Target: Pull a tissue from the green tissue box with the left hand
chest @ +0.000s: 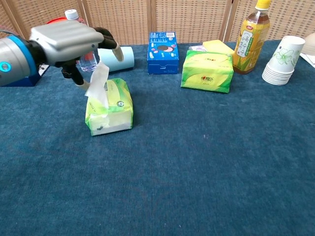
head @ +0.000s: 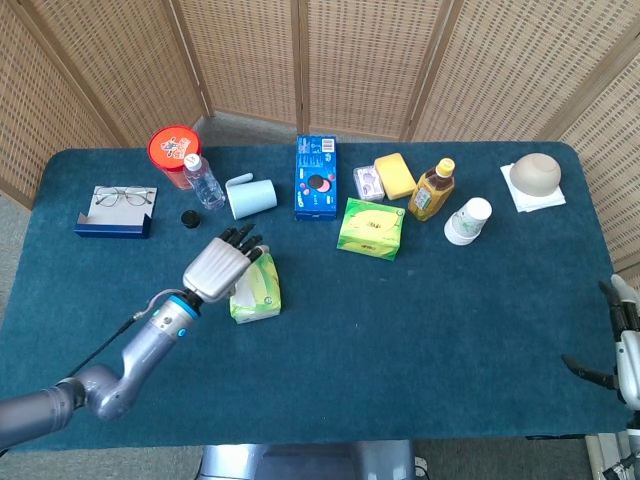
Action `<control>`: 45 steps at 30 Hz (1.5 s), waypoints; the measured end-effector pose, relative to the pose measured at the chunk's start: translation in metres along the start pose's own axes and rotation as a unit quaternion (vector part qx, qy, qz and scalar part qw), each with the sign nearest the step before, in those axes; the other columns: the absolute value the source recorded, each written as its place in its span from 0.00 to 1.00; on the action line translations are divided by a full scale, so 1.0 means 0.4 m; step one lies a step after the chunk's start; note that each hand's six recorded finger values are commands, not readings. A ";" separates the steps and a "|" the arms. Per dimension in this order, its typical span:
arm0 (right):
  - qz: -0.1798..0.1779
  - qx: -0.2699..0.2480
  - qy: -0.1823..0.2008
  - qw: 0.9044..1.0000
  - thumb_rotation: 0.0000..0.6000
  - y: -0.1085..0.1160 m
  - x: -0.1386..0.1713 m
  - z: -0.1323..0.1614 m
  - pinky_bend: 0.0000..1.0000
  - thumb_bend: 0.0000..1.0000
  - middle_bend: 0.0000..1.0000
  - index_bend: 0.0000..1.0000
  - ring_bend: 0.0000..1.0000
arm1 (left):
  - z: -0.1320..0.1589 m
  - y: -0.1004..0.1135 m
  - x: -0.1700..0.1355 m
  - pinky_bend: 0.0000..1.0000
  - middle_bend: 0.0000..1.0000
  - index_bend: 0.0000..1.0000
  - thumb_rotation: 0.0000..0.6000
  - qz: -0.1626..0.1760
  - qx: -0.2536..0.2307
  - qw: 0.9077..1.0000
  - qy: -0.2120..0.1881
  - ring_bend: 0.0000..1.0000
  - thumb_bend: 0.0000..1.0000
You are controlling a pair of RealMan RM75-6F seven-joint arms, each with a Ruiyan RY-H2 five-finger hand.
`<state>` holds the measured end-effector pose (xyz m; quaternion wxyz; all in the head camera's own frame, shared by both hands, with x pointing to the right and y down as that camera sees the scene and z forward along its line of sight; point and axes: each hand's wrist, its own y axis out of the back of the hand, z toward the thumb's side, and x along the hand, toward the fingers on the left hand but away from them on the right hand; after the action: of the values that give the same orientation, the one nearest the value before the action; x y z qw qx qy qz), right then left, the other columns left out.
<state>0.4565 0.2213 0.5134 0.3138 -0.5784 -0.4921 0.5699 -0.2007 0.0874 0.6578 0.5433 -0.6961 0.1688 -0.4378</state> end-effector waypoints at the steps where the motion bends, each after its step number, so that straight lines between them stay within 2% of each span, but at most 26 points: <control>1: 0.000 -0.001 0.000 1.000 1.00 0.001 0.000 0.000 0.00 0.00 0.00 0.00 0.00 | 0.006 -0.001 0.005 0.58 0.44 0.46 1.00 0.000 0.003 1.000 -0.001 0.31 0.30; 5: -0.001 -0.003 0.000 1.000 1.00 0.003 -0.001 -0.002 0.00 0.00 0.00 0.00 0.00 | 0.022 -0.012 0.017 0.71 0.63 0.64 1.00 -0.004 0.019 1.000 -0.002 0.48 0.40; 9: -0.002 -0.005 -0.001 1.000 1.00 0.006 0.000 -0.003 0.00 0.00 0.00 0.00 0.00 | 0.026 -0.018 0.020 0.77 0.72 0.74 1.00 0.001 0.023 1.000 0.003 0.57 0.45; 16: -0.001 -0.005 0.001 1.000 1.00 0.006 0.001 -0.002 0.00 0.00 0.00 0.00 0.00 | 0.007 -0.019 -0.003 0.80 0.75 0.76 1.00 0.016 0.038 0.999 0.006 0.60 0.47; 20: -0.001 -0.003 0.004 1.000 1.00 0.004 0.002 0.002 0.00 0.00 0.00 0.00 0.00 | -0.019 0.009 -0.032 0.81 0.75 0.77 1.00 0.033 0.040 0.999 0.008 0.61 0.46; 26: 0.001 0.002 0.008 1.000 1.00 -0.002 0.006 0.010 0.00 0.00 0.00 0.00 0.00 | -0.076 0.078 -0.092 0.81 0.76 0.77 1.00 0.067 0.042 0.997 0.011 0.62 0.46; 32: 0.000 0.005 0.010 1.000 1.00 -0.004 0.009 0.016 0.00 0.00 0.00 0.00 0.00 | -0.113 0.164 -0.164 0.81 0.76 0.77 1.00 0.110 0.023 0.994 0.010 0.62 0.47; 38: 0.001 0.009 0.011 1.000 1.00 -0.007 0.010 0.019 0.00 0.00 0.00 0.00 0.00 | -0.134 0.238 -0.269 0.81 0.76 0.77 1.00 0.151 0.010 0.988 -0.012 0.62 0.46; 41: 0.002 0.011 0.013 1.000 1.00 -0.009 0.010 0.022 0.00 0.00 0.00 0.00 0.00 | -0.127 0.243 -0.333 0.81 0.76 0.77 1.00 0.150 -0.002 0.988 -0.036 0.62 0.47; 45: 0.002 0.015 0.015 1.000 1.00 -0.013 0.013 0.027 0.00 0.00 0.00 0.00 0.00 | -0.107 0.211 -0.429 0.81 0.76 0.77 1.00 0.123 -0.027 0.990 -0.070 0.62 0.47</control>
<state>0.4444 0.2256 0.5147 0.3287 -0.5831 -0.4772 0.5694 -0.3101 0.1534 0.5095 0.5849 -0.7133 0.2264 -0.3127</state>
